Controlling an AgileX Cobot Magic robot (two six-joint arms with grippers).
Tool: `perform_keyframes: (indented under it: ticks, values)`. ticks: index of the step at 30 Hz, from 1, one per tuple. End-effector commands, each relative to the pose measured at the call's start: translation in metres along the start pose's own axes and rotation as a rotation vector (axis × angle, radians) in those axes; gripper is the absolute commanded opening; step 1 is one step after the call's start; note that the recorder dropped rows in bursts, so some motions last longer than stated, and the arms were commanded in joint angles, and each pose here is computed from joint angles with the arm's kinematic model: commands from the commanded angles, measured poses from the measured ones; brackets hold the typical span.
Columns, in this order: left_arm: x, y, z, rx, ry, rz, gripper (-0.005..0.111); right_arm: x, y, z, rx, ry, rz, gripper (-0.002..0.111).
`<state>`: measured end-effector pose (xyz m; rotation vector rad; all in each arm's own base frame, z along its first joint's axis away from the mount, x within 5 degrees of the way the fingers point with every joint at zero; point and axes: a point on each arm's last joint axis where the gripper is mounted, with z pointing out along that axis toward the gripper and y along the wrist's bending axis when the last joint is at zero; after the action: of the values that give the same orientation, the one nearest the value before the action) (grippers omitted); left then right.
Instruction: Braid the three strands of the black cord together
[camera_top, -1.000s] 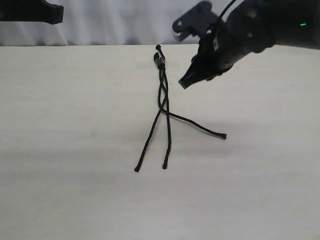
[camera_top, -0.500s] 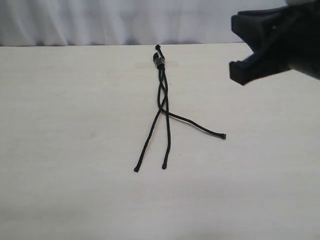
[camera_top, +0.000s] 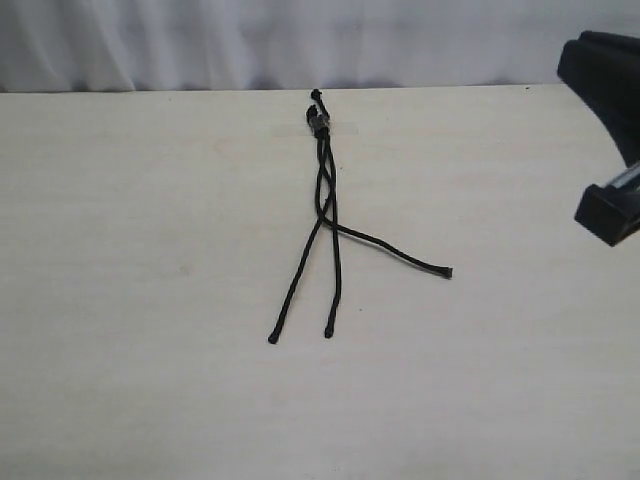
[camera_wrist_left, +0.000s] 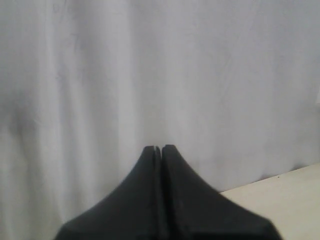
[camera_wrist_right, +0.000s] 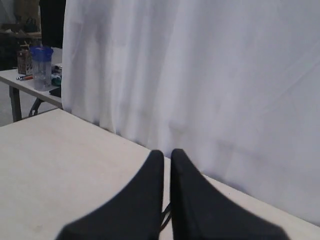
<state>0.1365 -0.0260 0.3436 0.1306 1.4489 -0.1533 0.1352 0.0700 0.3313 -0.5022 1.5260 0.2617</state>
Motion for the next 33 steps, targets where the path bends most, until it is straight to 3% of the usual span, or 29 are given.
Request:
perform_keyframes:
  ticks: [1,5,10,15,20,29,31,33]
  values:
    - [0.0,0.001,-0.009,-0.007,-0.024,-0.011,0.0,-0.005,0.0,-0.009,0.003,-0.05,0.011,0.005]
    - [0.01,0.008,-0.044,-0.076,-0.026,0.013,0.0,-0.008,-0.001,-0.014,0.007,-0.072,0.01,0.005]
    - [0.043,0.014,-0.088,-0.225,-0.014,0.031,0.0,-0.009,-0.001,-0.016,0.008,-0.078,0.01,0.005]
    - [0.065,0.013,-0.108,-0.311,0.048,0.057,0.0,-0.009,-0.001,-0.016,0.008,-0.078,0.01,0.005]
    - [0.077,0.013,-0.109,-0.317,0.16,0.062,0.0,-0.009,-0.001,-0.016,0.008,-0.078,0.01,0.005]
    - [0.117,0.019,-0.101,-0.33,0.044,0.081,0.0,-0.009,-0.001,-0.016,0.008,-0.078,0.01,0.005]
    - [0.116,0.02,-0.101,-0.334,-0.003,0.095,0.0,-0.009,-0.001,-0.016,0.008,-0.078,0.01,0.005]
    - [0.118,0.02,-0.101,-0.332,0.032,0.123,0.0,-0.009,-0.001,-0.016,0.008,-0.078,0.01,0.005]
